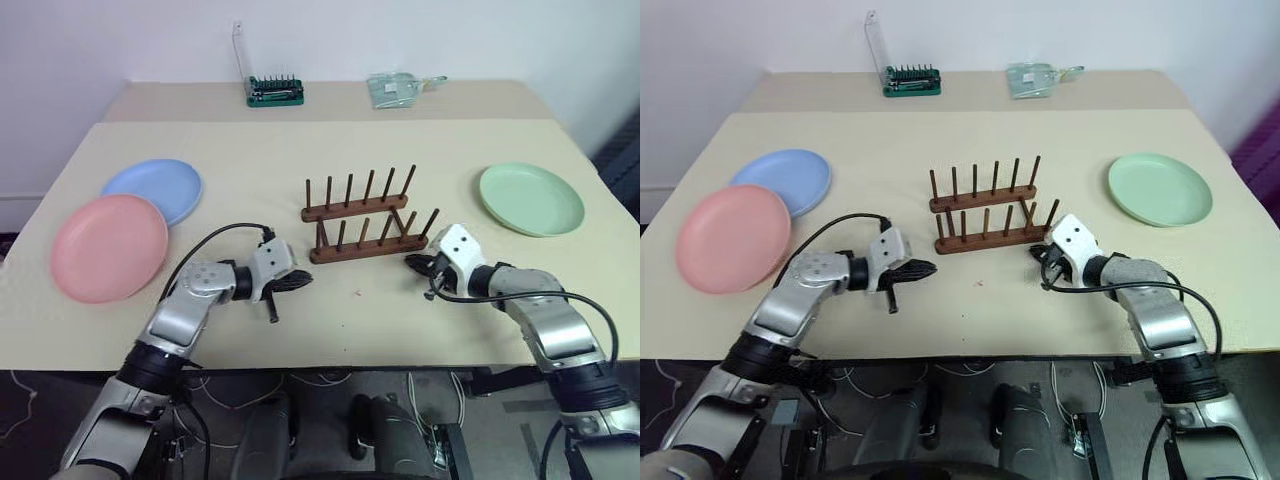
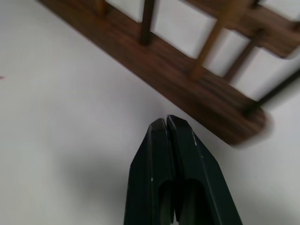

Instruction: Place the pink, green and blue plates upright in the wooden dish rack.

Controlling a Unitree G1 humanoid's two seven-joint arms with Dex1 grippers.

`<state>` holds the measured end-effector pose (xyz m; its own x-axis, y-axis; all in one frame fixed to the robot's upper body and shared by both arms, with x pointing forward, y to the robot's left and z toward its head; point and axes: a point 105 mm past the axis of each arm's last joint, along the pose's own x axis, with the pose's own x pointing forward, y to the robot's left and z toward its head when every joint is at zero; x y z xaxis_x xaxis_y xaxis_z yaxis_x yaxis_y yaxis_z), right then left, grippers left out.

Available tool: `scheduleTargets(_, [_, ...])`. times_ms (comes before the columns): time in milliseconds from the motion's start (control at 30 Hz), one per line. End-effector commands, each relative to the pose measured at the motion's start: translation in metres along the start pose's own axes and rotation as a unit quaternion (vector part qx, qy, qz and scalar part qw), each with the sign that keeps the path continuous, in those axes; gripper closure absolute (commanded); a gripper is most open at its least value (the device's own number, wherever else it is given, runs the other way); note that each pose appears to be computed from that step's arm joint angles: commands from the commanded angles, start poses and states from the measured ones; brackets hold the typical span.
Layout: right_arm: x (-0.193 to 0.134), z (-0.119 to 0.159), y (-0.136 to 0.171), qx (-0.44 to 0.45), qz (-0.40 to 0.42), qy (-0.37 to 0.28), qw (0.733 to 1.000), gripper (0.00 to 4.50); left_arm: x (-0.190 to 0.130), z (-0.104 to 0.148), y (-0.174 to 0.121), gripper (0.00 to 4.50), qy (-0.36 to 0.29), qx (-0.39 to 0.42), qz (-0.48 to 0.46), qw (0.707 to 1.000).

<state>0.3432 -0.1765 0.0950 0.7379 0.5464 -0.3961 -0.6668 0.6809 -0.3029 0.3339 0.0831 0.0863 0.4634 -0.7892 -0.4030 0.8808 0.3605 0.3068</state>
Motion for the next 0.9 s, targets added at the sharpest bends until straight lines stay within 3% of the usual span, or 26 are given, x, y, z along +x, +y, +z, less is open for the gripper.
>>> scheduleTargets(33, [0.011,-0.001,-0.009,-0.014,-0.034,0.013,0.999,4.50,0.007,-0.035,0.019,4.35,0.071,-0.010,0.068,0.995])
scheduleTargets(367, [0.037,0.010,-0.049,-0.011,-0.121,0.004,0.993,4.50,0.022,-0.034,0.065,4.35,0.064,-0.010,0.170,0.983])
scheduleTargets(667, [0.046,0.018,-0.060,-0.015,-0.136,-0.011,0.991,4.50,0.026,-0.033,0.075,4.35,0.058,-0.012,0.193,0.979])
scheduleTargets(900, [0.034,0.011,-0.062,-0.017,-0.144,-0.011,0.989,4.50,0.021,-0.044,0.076,4.35,0.064,-0.026,0.215,0.974])
